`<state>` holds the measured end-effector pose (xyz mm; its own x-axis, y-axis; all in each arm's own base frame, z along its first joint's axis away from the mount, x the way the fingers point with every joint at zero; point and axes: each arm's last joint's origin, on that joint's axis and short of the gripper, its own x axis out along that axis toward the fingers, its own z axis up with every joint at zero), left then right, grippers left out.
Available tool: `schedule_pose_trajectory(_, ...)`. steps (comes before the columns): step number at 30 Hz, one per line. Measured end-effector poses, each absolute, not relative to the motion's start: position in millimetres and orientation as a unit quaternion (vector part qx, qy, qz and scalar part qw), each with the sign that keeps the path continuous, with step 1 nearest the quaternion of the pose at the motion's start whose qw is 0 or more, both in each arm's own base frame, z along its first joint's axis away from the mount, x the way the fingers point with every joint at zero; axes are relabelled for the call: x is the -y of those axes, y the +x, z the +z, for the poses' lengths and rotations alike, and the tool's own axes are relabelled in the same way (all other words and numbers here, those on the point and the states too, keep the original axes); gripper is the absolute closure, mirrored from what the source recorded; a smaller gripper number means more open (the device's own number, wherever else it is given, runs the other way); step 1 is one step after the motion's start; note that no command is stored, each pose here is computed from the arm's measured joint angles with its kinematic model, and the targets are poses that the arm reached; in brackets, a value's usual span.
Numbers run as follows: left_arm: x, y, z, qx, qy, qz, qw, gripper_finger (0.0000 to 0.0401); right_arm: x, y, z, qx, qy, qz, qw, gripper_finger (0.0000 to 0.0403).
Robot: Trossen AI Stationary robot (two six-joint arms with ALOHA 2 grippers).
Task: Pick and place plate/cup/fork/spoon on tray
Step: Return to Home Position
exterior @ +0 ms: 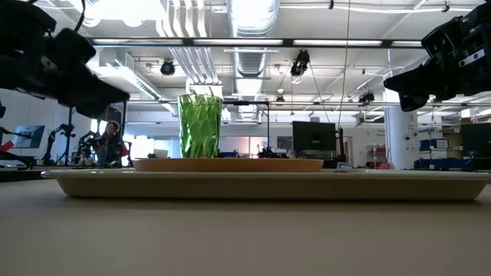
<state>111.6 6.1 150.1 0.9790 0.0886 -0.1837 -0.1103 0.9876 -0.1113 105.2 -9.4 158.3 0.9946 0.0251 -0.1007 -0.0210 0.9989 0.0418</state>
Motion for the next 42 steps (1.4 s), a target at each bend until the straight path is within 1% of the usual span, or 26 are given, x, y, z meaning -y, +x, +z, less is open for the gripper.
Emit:
schedule_pose_trajectory(3,-4,111,162,-0.025,-0.037,0.010,0.999,0.0401,9,105,158,-0.051,0.020,0.012,0.998,0.0394)
schedule_pose_trajectory(6,-4,107,167,0.000,-0.012,0.004,1.000,0.0401,9,105,158,-0.051,0.020,0.012,0.998,0.0394)
schedule_pose_trajectory(9,-4,103,160,-0.032,-0.016,0.005,0.999,0.0401,9,105,158,-0.051,0.020,0.012,0.998,0.0394)
schedule_pose_trajectory(11,-4,101,163,-0.016,-0.021,0.006,1.000,0.0401,9,105,158,-0.051,0.020,0.012,0.998,0.0394)
schedule_pose_trajectory(15,-4,97,166,0.009,0.002,0.010,1.000,0.0401,9,105,158,-0.051,0.020,0.012,0.998,0.0394)
schedule_pose_trajectory(26,-4,100,162,-0.017,0.005,0.016,1.000,0.0401,9,105,158,-0.051,0.020,0.012,0.998,0.0394)
schedule_pose_trajectory(34,-4,100,168,0.015,0.005,0.017,1.000,0.0401,9,105,158,-0.051,0.020,0.012,0.998,0.0394)
schedule_pose_trajectory(42,-4,100,169,0.018,0.004,0.017,1.000,0.0401,9,105,158,-0.051,0.020,0.012,0.998,0.0394)
